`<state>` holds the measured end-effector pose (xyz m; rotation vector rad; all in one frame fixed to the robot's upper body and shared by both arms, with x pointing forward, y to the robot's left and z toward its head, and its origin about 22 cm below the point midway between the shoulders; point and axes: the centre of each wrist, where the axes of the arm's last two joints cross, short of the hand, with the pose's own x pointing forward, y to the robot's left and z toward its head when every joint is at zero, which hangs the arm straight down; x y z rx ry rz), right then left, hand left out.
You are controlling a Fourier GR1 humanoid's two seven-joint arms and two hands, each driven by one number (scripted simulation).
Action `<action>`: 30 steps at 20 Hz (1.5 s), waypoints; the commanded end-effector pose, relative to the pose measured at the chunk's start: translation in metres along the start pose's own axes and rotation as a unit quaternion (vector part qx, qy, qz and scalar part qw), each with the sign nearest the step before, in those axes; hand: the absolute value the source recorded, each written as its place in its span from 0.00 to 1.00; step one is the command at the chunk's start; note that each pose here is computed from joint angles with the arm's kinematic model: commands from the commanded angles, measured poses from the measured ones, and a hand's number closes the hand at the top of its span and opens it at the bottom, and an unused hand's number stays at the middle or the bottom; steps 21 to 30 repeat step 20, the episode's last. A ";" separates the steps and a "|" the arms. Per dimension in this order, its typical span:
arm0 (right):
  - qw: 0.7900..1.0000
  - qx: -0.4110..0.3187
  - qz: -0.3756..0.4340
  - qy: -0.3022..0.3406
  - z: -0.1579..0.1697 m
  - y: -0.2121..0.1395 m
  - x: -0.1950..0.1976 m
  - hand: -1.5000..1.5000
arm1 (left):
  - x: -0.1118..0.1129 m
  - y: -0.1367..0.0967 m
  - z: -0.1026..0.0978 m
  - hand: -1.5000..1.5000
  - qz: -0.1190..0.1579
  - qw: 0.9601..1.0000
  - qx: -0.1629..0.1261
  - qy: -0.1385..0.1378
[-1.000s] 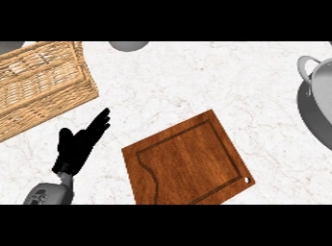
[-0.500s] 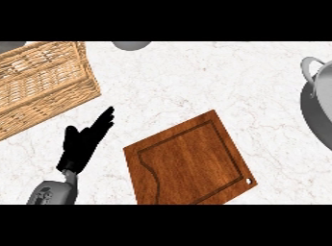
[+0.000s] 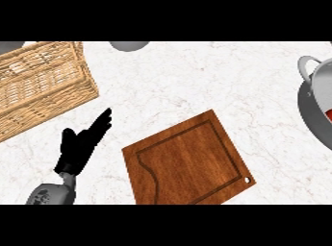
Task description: Pick the tomato from the cutting board and place it in the pot
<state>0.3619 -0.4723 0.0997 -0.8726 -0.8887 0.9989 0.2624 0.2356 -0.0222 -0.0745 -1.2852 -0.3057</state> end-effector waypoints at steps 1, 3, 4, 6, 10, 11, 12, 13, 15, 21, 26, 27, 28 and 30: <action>0.988 -0.057 -0.128 -0.072 -0.015 0.014 0.032 0.00 | -0.006 0.000 0.003 0.50 -0.002 1.000 0.001 0.004; 0.969 -0.112 -0.194 -0.104 -0.012 -0.010 0.031 0.00 | 0.000 0.003 0.001 0.50 0.007 1.000 0.003 -0.001; 0.956 -0.126 -0.237 -0.120 -0.010 -0.016 0.029 0.00 | 0.001 0.013 0.004 0.50 0.004 1.000 0.011 0.006; 0.930 -0.165 -0.305 -0.124 -0.004 -0.034 0.019 0.00 | -0.009 0.006 0.006 0.50 0.000 1.000 0.012 0.005; 0.882 -0.240 -0.394 -0.096 0.010 -0.053 -0.008 0.00 | -0.003 0.001 0.004 0.50 0.003 1.000 0.005 -0.005; 0.868 -0.261 -0.414 -0.083 0.015 -0.056 -0.017 0.00 | -0.002 0.001 -0.002 0.50 0.007 1.000 0.008 0.006; 0.859 -0.272 -0.427 -0.077 0.016 -0.063 -0.014 0.00 | -0.004 -0.006 -0.003 0.50 0.012 1.000 0.006 -0.002; 0.849 -0.297 -0.431 -0.076 0.030 -0.068 -0.038 0.00 | 0.001 0.013 0.004 0.50 0.004 1.000 0.011 0.005; 0.830 -0.316 -0.454 -0.069 0.038 -0.063 -0.055 0.00 | 0.006 -0.006 -0.003 0.50 0.000 1.000 0.011 -0.002; 0.798 -0.339 -0.488 -0.101 0.072 -0.064 -0.104 0.00 | -0.006 0.014 -0.003 0.50 0.006 1.000 0.008 0.004; 0.798 -0.339 -0.488 -0.101 0.072 -0.064 -0.104 0.00 | -0.006 0.014 -0.003 0.50 0.006 1.000 0.008 0.004; 0.798 -0.339 -0.488 -0.101 0.072 -0.064 -0.104 0.00 | -0.006 0.014 -0.003 0.50 0.006 1.000 0.008 0.004; 0.798 -0.339 -0.488 -0.101 0.072 -0.064 -0.104 0.00 | -0.006 0.014 -0.003 0.50 0.006 1.000 0.008 0.004; 0.798 -0.339 -0.488 -0.101 0.072 -0.064 -0.104 0.00 | -0.006 0.014 -0.003 0.50 0.006 1.000 0.008 0.004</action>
